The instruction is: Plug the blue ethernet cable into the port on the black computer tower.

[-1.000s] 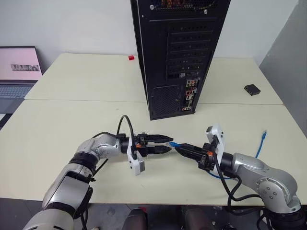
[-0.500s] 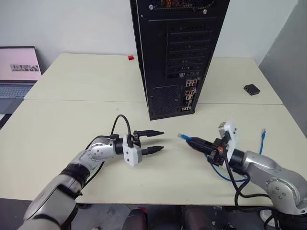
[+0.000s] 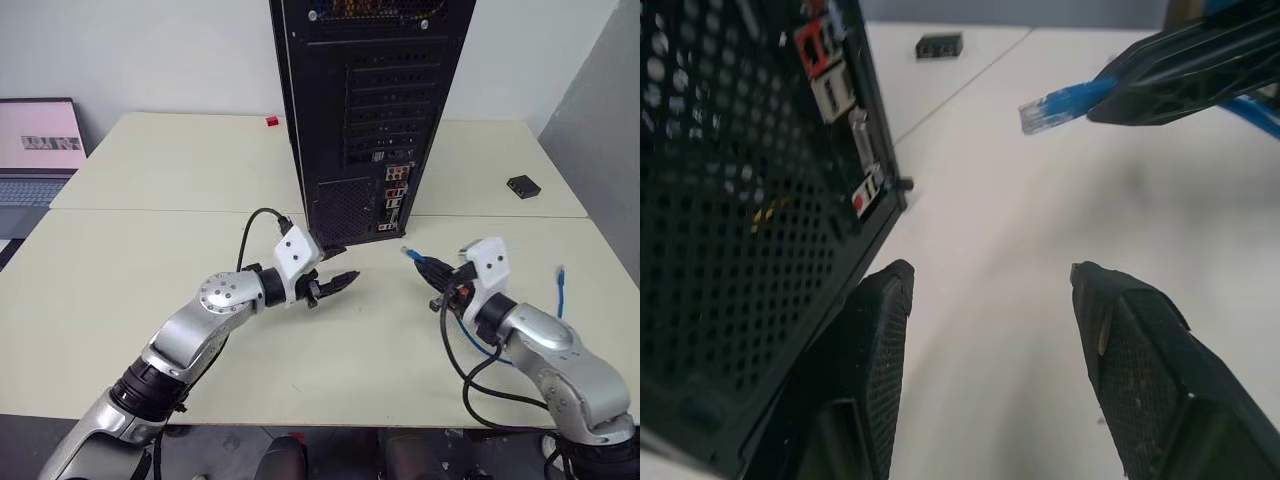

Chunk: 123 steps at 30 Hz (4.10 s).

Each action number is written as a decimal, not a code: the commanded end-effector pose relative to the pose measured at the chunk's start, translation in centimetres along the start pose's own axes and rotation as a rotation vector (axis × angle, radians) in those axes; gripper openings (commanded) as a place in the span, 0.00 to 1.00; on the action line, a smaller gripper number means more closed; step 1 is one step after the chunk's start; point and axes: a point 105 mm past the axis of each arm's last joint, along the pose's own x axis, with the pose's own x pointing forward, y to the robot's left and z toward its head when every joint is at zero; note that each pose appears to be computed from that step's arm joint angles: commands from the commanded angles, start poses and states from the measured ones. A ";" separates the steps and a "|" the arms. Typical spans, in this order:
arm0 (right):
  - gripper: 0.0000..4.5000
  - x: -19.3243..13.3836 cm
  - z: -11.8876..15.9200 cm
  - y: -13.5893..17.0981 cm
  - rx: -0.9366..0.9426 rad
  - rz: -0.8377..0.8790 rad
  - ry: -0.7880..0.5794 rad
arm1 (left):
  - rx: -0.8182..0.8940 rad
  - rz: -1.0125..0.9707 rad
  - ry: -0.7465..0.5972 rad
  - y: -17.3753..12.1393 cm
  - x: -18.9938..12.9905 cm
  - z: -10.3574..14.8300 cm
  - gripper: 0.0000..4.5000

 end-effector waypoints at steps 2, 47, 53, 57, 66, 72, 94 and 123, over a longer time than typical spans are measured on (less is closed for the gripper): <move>0.00 0.4 0.6 0.1 -0.038 -0.031 -0.043 | 0.057 0.100 -0.017 1.0 -0.3 2.1 0.60; 0.00 5.4 5.8 -1.6 -0.187 -0.308 -0.143 | -0.008 0.242 -0.022 2.8 1.3 2.9 0.60; 0.00 5.5 5.9 -2.1 -0.174 -0.354 -0.138 | -0.028 0.201 -0.029 2.0 1.4 2.7 0.60; 0.00 5.5 5.8 -2.3 -0.148 -0.378 -0.141 | -0.033 0.183 -0.034 1.6 1.5 2.7 0.60; 0.00 6.0 5.9 -1.2 -0.076 -0.353 -0.164 | -0.032 0.160 -0.044 1.3 1.6 2.8 0.60; 0.00 6.3 5.5 -1.3 -0.051 -0.372 -0.162 | -0.029 0.168 -0.039 1.7 1.2 2.5 0.60; 0.00 6.9 6.1 -1.3 0.017 -0.370 -0.186 | -0.030 0.175 -0.061 1.8 0.6 2.7 0.60; 0.00 7.2 5.2 -1.7 0.161 -0.394 -0.169 | -0.024 0.182 -0.072 2.1 0.4 2.8 0.60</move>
